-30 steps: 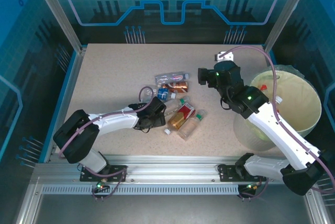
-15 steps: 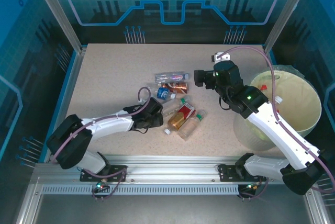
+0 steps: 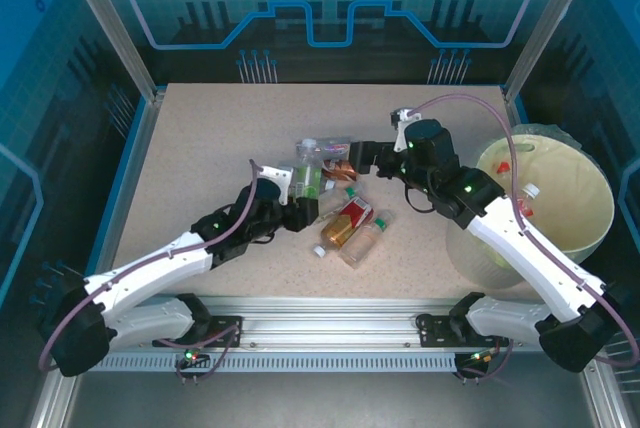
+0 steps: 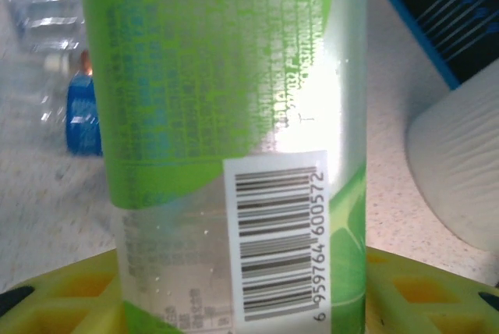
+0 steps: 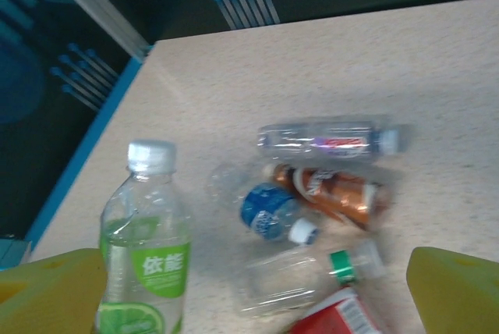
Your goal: Put the plastic bottles in the bin
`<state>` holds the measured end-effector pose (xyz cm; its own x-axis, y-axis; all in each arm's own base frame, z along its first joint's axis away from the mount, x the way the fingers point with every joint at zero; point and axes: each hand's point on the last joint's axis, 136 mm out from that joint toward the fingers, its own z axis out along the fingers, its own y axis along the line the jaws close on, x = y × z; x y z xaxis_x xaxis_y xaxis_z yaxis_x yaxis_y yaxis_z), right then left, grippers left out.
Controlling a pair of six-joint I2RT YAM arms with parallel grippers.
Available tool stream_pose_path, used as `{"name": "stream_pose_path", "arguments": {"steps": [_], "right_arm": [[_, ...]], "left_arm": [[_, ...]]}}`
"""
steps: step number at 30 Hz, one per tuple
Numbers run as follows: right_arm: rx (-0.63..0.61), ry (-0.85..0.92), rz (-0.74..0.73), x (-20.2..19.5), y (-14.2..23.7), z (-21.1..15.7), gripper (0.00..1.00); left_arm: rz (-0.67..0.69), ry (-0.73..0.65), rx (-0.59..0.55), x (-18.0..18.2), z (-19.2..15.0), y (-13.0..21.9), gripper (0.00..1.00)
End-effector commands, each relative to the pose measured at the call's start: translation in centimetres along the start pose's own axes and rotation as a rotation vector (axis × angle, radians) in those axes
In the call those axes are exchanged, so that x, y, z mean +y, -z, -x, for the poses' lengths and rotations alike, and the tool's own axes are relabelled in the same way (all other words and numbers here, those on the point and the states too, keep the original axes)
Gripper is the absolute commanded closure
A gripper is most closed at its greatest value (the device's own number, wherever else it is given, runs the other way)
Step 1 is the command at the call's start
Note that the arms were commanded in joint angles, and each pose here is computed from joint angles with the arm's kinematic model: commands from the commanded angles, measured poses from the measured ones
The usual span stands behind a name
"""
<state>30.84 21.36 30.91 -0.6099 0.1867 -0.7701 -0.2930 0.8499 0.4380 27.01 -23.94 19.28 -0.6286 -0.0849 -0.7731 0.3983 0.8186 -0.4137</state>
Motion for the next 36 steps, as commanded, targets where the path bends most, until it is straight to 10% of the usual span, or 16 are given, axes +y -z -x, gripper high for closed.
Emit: {"name": "stream_pose_path", "arguments": {"steps": [1, 21, 36], "right_arm": [[0.005, -0.069, 0.204, 4.1, 0.2, 0.9, 0.00], [0.147, -0.118, 0.301, 6.9, -2.9, -1.3, 0.00], [0.121, -0.071, 0.317, 6.9, -1.9, -1.1, 0.28]], "left_arm": [[-0.143, -0.132, -0.077, -3.6, 2.8, 0.7, 0.57], [-0.352, -0.213, -0.188, -10.1, 7.1, 1.9, 0.58], [-0.307, -0.212, -0.133, -9.5, 6.4, 0.5, 0.59]]}}
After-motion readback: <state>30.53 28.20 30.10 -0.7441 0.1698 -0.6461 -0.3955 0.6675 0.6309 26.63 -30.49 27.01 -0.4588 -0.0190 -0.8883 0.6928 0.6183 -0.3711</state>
